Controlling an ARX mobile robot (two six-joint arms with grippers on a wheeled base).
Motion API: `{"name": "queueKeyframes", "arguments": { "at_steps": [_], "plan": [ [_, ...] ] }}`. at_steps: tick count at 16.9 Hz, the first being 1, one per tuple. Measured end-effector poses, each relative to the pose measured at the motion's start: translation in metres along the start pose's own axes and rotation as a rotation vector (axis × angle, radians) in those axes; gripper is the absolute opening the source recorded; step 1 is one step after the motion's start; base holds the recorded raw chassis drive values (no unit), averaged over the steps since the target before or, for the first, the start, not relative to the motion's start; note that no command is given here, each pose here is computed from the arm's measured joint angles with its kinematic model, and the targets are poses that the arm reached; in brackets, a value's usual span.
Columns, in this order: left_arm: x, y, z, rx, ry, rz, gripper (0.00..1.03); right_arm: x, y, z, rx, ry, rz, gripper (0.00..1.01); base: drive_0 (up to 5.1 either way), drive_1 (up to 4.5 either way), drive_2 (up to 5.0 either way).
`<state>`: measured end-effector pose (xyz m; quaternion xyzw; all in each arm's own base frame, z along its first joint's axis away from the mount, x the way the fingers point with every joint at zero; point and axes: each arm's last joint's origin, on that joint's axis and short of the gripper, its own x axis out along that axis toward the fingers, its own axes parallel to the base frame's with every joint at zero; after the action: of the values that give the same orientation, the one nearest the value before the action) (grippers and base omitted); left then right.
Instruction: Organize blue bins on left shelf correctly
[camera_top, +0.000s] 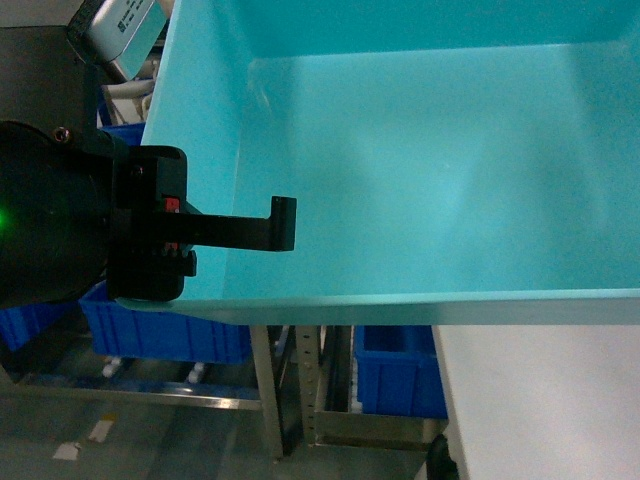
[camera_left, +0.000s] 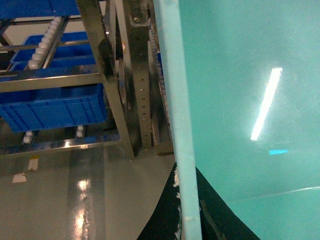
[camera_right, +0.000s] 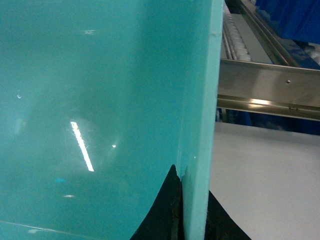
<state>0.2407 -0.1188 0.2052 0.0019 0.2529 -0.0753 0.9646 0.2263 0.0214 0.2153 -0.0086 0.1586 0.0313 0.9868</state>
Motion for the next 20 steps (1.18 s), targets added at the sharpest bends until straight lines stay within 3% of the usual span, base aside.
{"name": "queueKeyframes", "arguments": {
  "at_steps": [20],
  "plan": [
    [0.0,0.0001,-0.0001,0.0,0.0,0.001,0.02,0.0,0.0001,0.0002,0.0,-0.003,0.001,0.02,-5.0,2.42,2.4]
  ]
}}
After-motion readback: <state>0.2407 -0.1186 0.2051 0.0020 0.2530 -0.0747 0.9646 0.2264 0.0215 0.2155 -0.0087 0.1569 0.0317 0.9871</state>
